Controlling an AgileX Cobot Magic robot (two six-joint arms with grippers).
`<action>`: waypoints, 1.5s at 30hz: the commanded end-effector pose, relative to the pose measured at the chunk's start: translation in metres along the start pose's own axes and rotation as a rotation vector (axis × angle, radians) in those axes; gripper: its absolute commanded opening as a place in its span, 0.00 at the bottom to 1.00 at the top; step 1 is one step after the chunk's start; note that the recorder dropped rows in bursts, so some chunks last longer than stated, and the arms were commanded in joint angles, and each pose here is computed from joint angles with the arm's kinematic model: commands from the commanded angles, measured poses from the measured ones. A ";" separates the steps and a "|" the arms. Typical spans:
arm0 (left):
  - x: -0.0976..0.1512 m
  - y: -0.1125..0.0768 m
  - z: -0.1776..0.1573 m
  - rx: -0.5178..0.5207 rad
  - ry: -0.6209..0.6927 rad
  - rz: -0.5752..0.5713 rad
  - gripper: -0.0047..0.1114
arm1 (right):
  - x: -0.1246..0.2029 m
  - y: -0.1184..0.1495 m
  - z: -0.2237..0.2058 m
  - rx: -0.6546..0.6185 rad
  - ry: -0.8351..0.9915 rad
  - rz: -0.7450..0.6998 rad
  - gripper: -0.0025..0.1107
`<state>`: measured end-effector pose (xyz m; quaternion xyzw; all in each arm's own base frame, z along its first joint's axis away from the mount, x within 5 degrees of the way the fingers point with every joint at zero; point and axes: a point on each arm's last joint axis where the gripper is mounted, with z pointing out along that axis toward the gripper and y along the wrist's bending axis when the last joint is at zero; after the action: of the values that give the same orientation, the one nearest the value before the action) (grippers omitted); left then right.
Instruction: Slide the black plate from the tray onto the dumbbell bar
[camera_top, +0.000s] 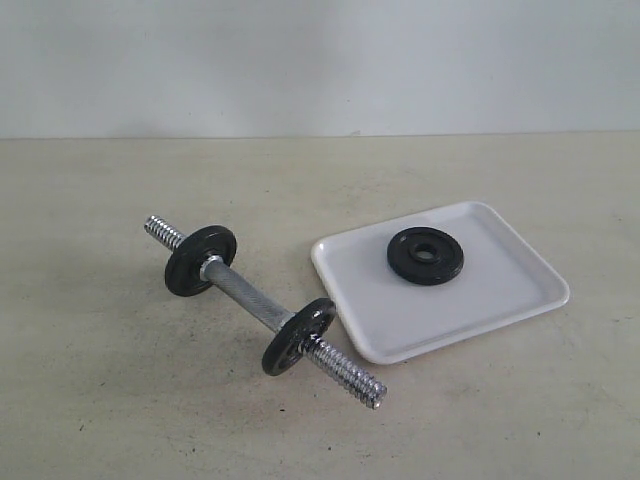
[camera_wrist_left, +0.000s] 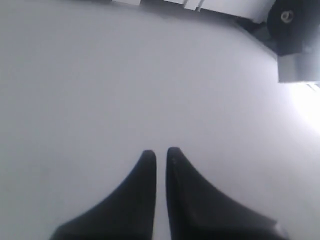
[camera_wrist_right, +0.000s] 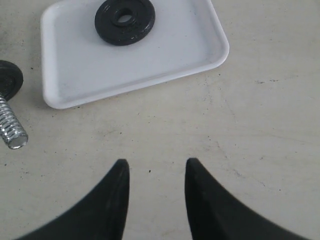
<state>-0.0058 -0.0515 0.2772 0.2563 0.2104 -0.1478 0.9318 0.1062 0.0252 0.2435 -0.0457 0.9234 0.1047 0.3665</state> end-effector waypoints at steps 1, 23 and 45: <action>0.004 -0.006 -0.001 0.062 0.045 -0.254 0.08 | -0.002 0.001 -0.001 -0.003 -0.009 -0.008 0.32; 0.023 0.021 0.003 -0.247 0.323 -0.377 0.08 | -0.002 0.001 -0.001 -0.003 -0.012 -0.008 0.32; 0.152 0.066 0.031 -0.103 1.349 -0.594 0.08 | -0.002 0.001 -0.001 -0.008 -0.014 -0.001 0.32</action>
<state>0.1456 -0.0419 0.2753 0.2113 0.7614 -0.1762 0.5870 0.1065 0.0258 0.2440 -0.0424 0.9220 0.1094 0.3689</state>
